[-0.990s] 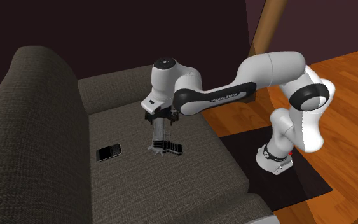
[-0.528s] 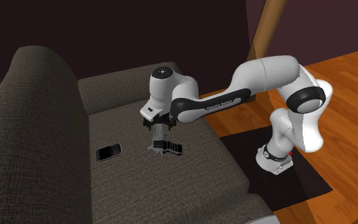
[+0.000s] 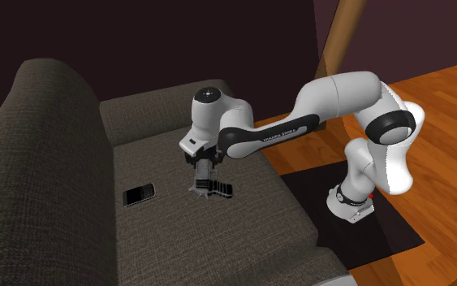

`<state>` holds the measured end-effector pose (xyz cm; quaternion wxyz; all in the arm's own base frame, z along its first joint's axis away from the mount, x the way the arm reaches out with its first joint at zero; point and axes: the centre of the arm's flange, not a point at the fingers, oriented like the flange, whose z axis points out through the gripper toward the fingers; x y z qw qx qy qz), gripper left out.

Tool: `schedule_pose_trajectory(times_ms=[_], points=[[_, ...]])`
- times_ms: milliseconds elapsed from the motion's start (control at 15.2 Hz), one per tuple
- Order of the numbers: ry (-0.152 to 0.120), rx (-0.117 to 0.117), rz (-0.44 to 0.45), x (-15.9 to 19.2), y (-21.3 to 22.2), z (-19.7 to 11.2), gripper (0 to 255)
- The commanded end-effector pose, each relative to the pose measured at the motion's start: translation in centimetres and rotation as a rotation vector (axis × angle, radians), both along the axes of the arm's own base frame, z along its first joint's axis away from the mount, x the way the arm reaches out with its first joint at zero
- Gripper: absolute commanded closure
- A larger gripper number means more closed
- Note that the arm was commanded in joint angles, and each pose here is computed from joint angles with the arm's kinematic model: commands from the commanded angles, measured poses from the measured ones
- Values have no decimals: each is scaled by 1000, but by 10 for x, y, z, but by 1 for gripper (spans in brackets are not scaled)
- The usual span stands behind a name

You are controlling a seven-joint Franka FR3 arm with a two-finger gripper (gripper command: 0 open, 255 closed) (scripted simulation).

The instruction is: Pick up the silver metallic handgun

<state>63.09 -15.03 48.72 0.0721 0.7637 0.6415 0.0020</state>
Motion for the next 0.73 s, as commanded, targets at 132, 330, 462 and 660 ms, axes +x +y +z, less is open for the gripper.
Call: schedule_pose_trajectory(times_ms=[132,330,462,660], points=[[2,0,0,0,0,-1,255],[2,0,0,1,0,9,255],[2,0,0,1,0,20,255],[2,0,0,1,0,35,255]])
